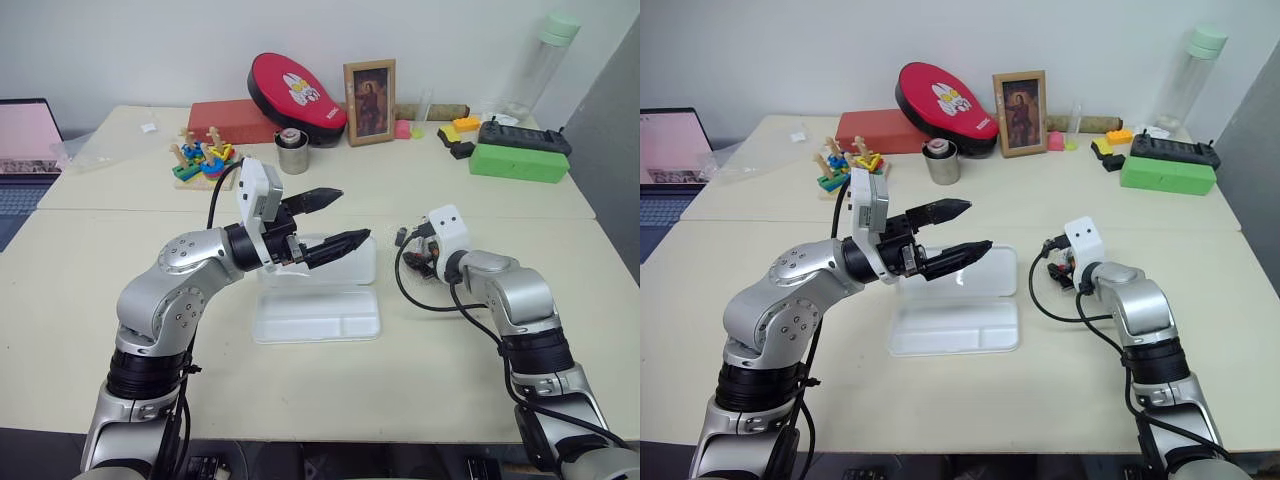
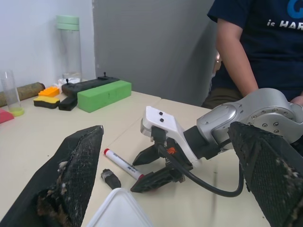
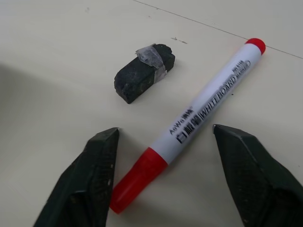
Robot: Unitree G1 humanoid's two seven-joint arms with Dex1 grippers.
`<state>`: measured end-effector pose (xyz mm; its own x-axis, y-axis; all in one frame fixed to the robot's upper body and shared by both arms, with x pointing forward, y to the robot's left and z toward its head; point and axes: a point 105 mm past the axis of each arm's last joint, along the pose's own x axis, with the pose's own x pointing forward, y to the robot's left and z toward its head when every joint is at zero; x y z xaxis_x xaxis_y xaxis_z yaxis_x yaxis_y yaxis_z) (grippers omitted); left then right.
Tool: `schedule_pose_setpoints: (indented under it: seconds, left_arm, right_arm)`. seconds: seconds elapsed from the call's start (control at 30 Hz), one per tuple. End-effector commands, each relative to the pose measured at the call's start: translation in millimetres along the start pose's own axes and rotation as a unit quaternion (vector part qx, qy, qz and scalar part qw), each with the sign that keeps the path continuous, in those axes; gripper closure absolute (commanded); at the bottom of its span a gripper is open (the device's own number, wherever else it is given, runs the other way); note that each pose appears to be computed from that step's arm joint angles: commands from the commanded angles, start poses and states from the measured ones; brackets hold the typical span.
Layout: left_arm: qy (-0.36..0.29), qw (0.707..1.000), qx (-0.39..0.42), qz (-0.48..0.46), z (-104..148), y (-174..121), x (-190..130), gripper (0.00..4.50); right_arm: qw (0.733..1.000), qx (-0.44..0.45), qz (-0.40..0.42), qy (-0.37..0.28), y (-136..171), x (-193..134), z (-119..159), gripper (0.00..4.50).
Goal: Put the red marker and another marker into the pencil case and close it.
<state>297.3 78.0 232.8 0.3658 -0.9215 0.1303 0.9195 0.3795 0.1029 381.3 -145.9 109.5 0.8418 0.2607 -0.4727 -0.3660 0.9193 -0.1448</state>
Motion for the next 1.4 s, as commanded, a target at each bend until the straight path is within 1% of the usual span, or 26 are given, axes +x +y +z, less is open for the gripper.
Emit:
schedule_pose_setpoints:
  seconds: [0.03, 0.13, 0.17, 0.3, 0.33, 0.47, 0.53, 0.6, 0.67, 0.73, 0.8, 0.87, 0.97, 1.07, 1.17, 1.4]
  left_arm:
    - [-0.020, 1.000, 0.021, -0.004, 13, -3, 1, 0.00]
    - [-0.022, 1.000, 0.021, -0.004, 13, -3, 1, 0.00]
    - [-0.023, 1.000, 0.021, -0.004, 14, -3, 2, 0.00]
    - [-0.024, 0.999, 0.021, -0.005, 14, -3, 2, 0.00]
    - [-0.024, 0.999, 0.021, -0.005, 14, -3, 3, 0.00]
    - [-0.024, 1.000, 0.018, -0.004, 13, -2, 3, 0.00]
    - [-0.024, 1.000, 0.017, 0.004, 13, 1, 1, 0.00]
    - [-0.020, 1.000, 0.017, 0.015, 11, 3, -4, 0.00]
    - [-0.012, 0.999, 0.016, 0.032, 10, 6, -16, 0.00]
    - [0.008, 0.999, 0.022, 0.050, 6, 6, -30, 0.00]
    - [0.021, 0.997, 0.023, 0.073, 4, 5, -47, 0.00]
    - [0.033, 0.994, 0.021, 0.101, 2, 4, -66, 0.00]
    - [0.049, 0.989, 0.016, 0.139, 0, 1, -88, 0.00]
    - [0.060, 0.982, 0.008, 0.181, -3, -2, -110, 0.00]
    - [0.081, 0.974, 0.004, 0.213, -10, -6, -127, 0.00]
    - [0.097, 0.965, 0.011, 0.243, -8, -13, -142, 0.00]
  right_arm:
    - [0.998, 0.002, -0.061, 0.011, -25, -2, -6, 2.21]
    - [0.997, 0.011, -0.077, 0.011, -30, -2, -7, 2.95]
    - [0.997, 0.013, -0.081, 0.011, -32, -1, -7, 3.13]
    - [0.995, 0.019, -0.101, 0.013, -39, 0, -11, 4.15]
    - [0.994, 0.021, -0.102, 0.013, -39, 0, -11, 4.23]
    - [0.994, 0.034, -0.106, -0.012, -42, -2, -1, 4.25]
    - [0.992, 0.041, -0.103, -0.053, -44, -5, 18, 4.25]
    - [0.989, 0.021, -0.095, -0.108, -45, -11, 43, 4.25]
    - [0.984, -0.010, -0.048, -0.170, -34, -20, 71, 4.25]
    - [0.970, -0.043, 0.017, -0.240, -15, -33, 99, 4.25]
    - [0.946, -0.091, 0.091, -0.299, 8, -52, 119, 4.25]
    - [0.918, -0.127, 0.180, -0.331, 36, -71, 128, 4.25]
    - [0.884, -0.161, 0.283, -0.334, 70, -88, 126, 4.25]
    - [0.855, -0.244, 0.348, -0.297, 105, -89, 108, 4.25]
    - [0.833, -0.309, 0.375, -0.265, 123, -82, 90, 4.25]
    - [0.809, -0.367, 0.405, -0.215, 147, -62, 57, 4.25]
